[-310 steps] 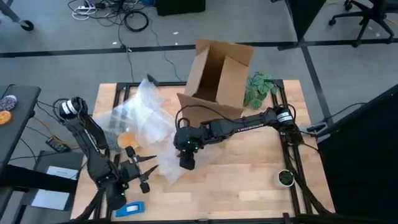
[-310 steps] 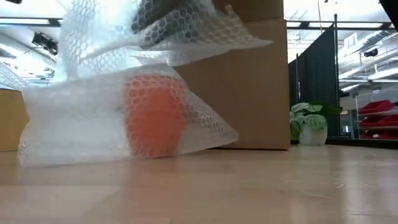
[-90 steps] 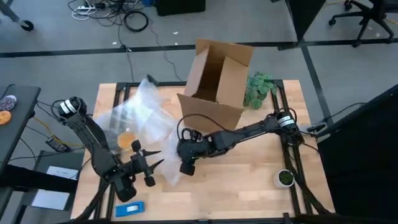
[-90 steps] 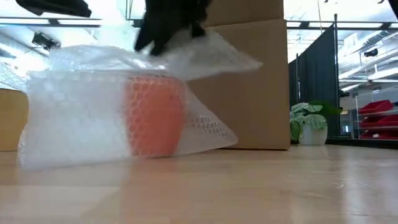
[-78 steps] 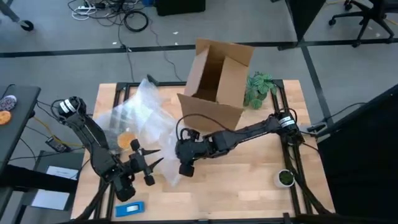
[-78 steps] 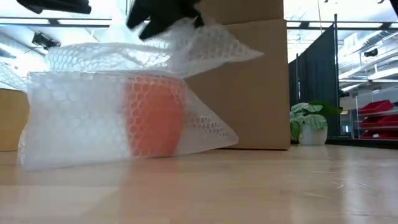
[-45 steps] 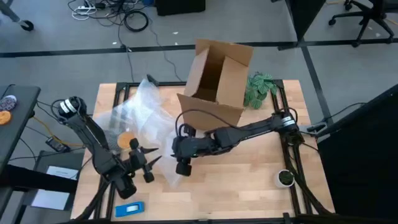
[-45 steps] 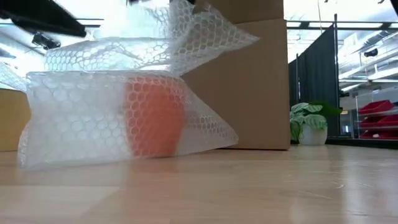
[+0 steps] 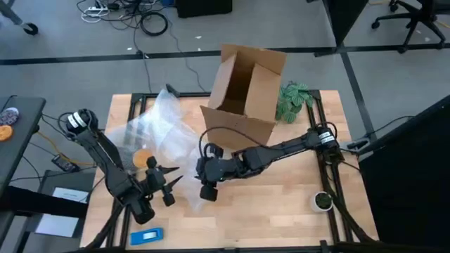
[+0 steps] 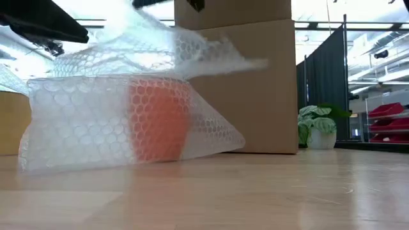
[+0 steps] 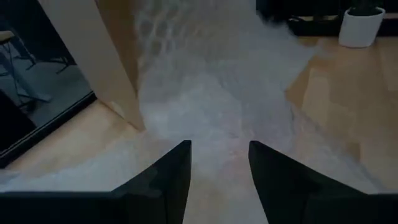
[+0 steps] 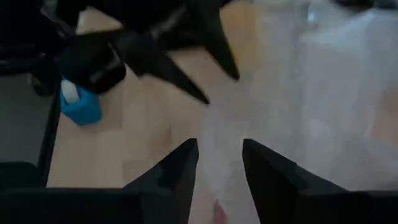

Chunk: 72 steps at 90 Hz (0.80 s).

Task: Wrap mug
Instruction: Wrap the orange mug with transparent bubble wrap

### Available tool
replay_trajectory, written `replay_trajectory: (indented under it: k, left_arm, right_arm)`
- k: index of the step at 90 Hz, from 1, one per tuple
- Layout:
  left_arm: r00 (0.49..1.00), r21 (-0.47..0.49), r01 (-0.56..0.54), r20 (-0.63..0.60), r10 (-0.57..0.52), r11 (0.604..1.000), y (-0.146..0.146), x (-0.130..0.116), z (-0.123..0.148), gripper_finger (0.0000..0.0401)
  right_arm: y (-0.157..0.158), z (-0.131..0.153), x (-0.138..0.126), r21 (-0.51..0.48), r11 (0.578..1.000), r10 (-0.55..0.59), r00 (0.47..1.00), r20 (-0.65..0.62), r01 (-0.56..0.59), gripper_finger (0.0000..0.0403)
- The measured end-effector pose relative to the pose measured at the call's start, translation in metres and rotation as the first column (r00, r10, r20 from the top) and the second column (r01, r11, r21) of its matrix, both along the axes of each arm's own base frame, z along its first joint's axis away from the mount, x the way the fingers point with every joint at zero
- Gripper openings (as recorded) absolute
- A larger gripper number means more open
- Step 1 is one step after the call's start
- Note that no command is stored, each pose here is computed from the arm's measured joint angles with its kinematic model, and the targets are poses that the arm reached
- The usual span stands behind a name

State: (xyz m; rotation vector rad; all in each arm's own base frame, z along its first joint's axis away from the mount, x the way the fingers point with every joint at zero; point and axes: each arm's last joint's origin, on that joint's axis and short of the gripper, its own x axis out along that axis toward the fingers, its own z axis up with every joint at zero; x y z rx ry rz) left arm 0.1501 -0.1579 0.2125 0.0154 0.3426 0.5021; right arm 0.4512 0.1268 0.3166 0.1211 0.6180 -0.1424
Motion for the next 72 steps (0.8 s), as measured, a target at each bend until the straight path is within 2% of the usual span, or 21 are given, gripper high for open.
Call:
replay_trajectory:
  k: [10,21,32,38,46,63,72]
  left_arm:
    - [1.000,-0.017,0.002,0.014,-0.001,1.000,-0.002,0.001,0.001,0.0145]
    - [1.000,-0.005,0.008,0.008,-0.007,1.000,-0.002,0.001,0.001,0.0145]
    - [1.000,-0.003,0.007,0.009,-0.007,1.000,-0.002,0.002,0.001,0.0145]
    - [1.000,-0.004,0.007,0.010,-0.007,1.000,-0.002,0.002,0.001,0.0145]
    - [1.000,-0.010,0.007,0.014,-0.007,1.000,-0.002,0.002,0.001,0.0145]
    - [1.000,-0.011,0.007,0.015,-0.007,1.000,-0.002,0.002,0.001,0.0145]
    - [1.000,-0.010,0.007,0.015,-0.007,1.000,-0.002,0.002,0.001,0.0145]
  right_arm:
    - [0.011,0.014,-0.005,0.016,0.999,0.034,0.998,0.053,-0.034,0.0079]
    - [0.020,0.050,-0.020,-0.027,0.995,0.099,0.984,0.146,-0.096,0.0058]
    - [0.016,0.070,-0.035,-0.129,0.991,0.047,0.983,0.177,-0.024,0.0038]
    - [0.009,0.067,-0.035,-0.141,0.990,-0.005,0.988,0.153,0.027,0.0026]
    - [0.002,0.056,-0.030,-0.106,0.993,-0.044,0.994,0.102,0.054,0.0012]
    - [0.006,0.021,-0.015,-0.062,0.997,-0.042,0.999,-0.019,0.041,0.0002]
    - [0.010,0.012,-0.012,-0.043,0.999,-0.017,0.999,-0.041,0.016,0.0001]
